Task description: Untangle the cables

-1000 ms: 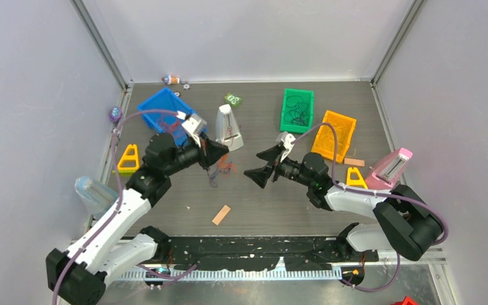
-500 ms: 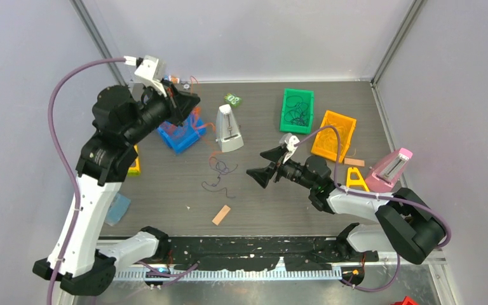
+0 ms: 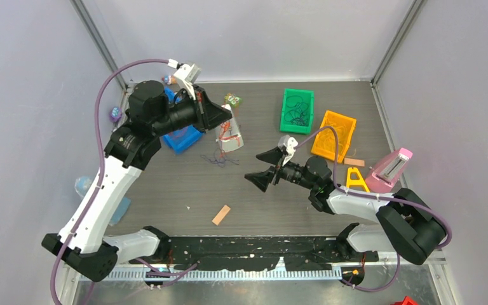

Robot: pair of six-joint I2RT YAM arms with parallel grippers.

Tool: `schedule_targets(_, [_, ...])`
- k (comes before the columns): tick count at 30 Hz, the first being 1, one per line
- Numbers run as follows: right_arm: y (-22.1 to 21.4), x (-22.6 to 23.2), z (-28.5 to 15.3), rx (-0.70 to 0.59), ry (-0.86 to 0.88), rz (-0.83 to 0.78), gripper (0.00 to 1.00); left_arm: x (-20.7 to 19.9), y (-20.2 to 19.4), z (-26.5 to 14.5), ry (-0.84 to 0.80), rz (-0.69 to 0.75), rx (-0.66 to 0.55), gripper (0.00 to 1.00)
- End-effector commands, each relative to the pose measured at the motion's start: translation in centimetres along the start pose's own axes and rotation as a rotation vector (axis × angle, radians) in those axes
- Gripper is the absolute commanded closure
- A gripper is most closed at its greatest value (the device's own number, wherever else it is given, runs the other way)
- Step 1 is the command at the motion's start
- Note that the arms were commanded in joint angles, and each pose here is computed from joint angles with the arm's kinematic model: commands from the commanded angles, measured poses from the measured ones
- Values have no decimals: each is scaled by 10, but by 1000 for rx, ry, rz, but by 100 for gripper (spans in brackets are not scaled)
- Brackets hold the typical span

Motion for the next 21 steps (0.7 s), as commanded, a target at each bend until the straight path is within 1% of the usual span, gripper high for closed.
schedule_targets(1, [18,4,5,-65,30,-51,0,-36,24,-2,-149,42,-94,100])
schedule_targets(3, [18,4,5,-65,25,-52,0,-45,28,-1,-176,40,-102,100])
schedule_targets(7, [15,1,9,-38,5,-41,4,-64,31,1,-255,14,-103,100])
schedule_targets(11, [9,-1,15,1,-4,-37,4,-78,36,-4,-323,-11,-134,100])
schedule_targets(12, [9,0,17,7,7,-35,14,-80,38,-6,-330,-7,-147,100])
schedule_targets(13, [7,0,19,22,11,-28,45,-80,41,-9,-319,0,-164,100])
schedule_targets(14, [6,-1,20,32,5,-23,72,-76,45,-11,-282,1,-184,100])
schedule_targets(16, [4,-5,18,38,-35,-24,91,-58,57,-21,-157,5,-259,100])
schedule_targets(18, [4,-9,15,36,-80,-30,93,-35,73,-38,-32,-6,-340,100])
schedule_targets(21, [4,-15,12,39,-146,-30,93,-1,98,-66,136,-68,-448,100])
Point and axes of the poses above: each gripper's point midway between its finger pads, its own z axis out along the fingers, its own x axis along the line the jaws close on, y = z × x, the point moved 6 cm from there along -z, back along the fingers, and after that the axes turned 6 degrees about -z, right-handed, at the moved point
